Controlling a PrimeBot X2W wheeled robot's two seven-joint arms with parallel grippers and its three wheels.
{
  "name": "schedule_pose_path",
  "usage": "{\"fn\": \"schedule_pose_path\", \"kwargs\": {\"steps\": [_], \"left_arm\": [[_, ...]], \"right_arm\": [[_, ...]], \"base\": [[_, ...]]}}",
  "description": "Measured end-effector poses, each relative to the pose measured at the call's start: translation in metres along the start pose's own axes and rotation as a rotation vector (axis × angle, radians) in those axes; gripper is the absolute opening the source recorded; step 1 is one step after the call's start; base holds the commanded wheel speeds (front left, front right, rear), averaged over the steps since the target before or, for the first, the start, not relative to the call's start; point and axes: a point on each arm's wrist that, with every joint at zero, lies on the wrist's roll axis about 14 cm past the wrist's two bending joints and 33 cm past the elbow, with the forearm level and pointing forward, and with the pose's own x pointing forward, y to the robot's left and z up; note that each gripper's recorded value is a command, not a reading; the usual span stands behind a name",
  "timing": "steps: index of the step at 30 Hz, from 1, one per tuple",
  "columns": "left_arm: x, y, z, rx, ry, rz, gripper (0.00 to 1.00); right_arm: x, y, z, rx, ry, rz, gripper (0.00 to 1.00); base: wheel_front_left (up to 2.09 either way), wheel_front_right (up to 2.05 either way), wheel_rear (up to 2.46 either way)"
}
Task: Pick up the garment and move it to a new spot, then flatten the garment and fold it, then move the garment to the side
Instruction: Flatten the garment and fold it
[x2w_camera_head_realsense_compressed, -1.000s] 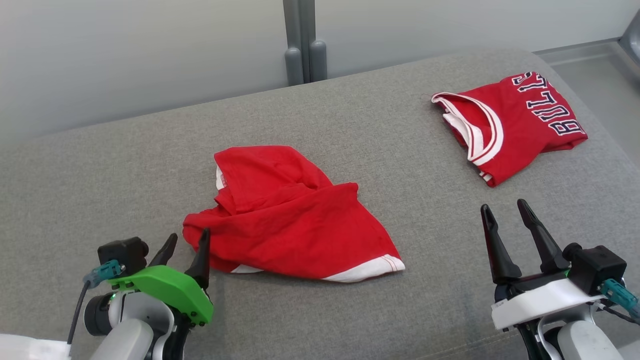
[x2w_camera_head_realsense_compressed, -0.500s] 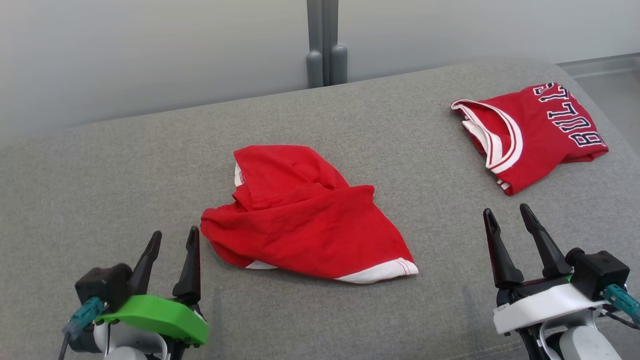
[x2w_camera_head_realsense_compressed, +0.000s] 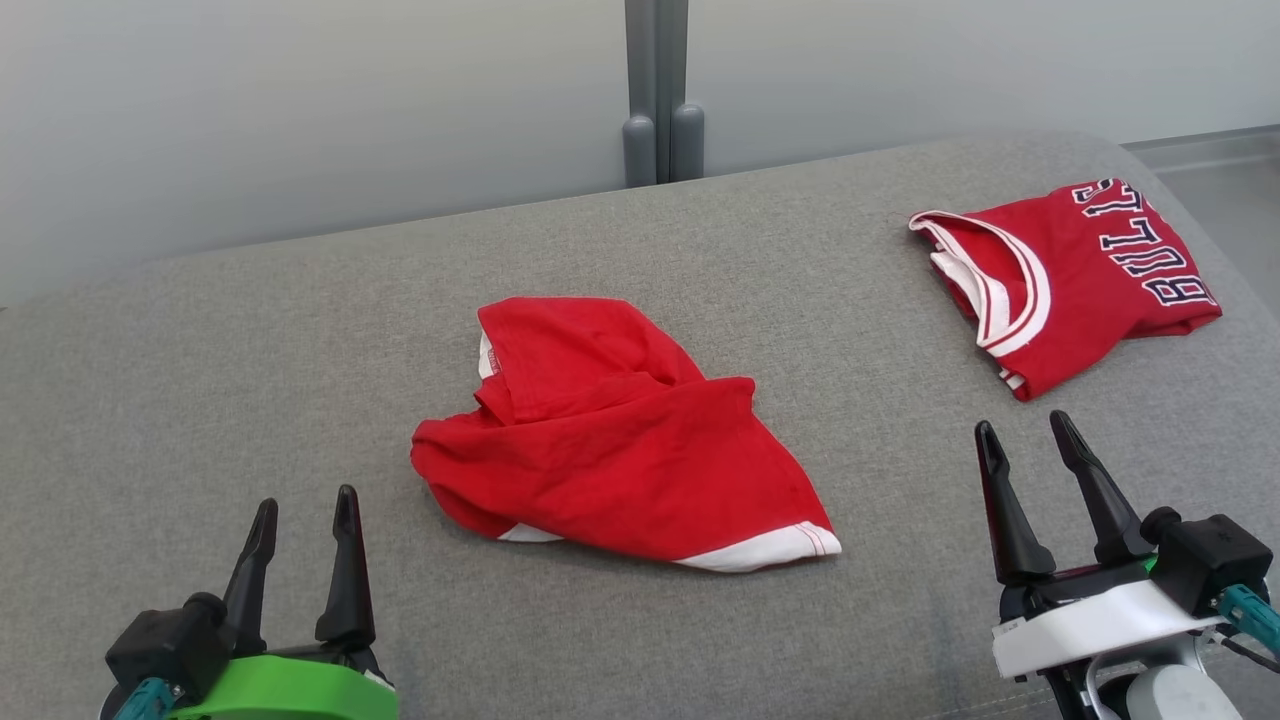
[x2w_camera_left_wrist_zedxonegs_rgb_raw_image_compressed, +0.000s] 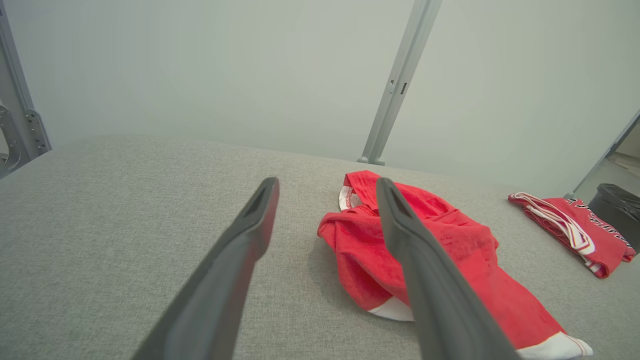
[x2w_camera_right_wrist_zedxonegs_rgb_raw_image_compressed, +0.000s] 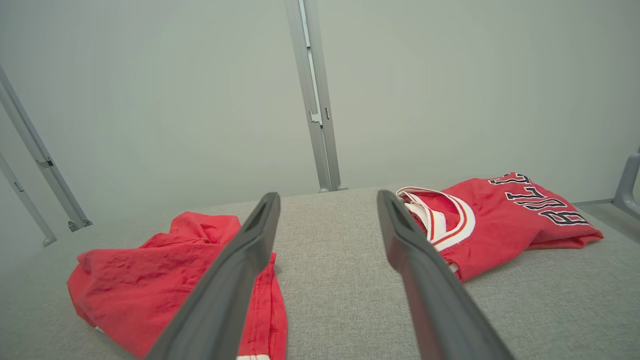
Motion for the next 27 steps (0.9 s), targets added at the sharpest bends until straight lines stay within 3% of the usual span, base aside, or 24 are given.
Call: {"fn": "schedule_pose_path", "kwargs": {"steps": [15,27], "left_arm": [[-0.004,-0.001,-0.007,-0.004,0.006,-0.009,1.00],[-0.011,-0.011,-0.055,-0.003,0.211,-0.056,1.00]], "right_arm": [[-0.001,0.001,0.001,-0.009,0.001,0.014,1.00],[-0.003,-0.001,-0.002,-0.008,0.016,0.006,1.00]], "base": [[0.00,0.00,0.00],[0.00,0.00,0.00]]}}
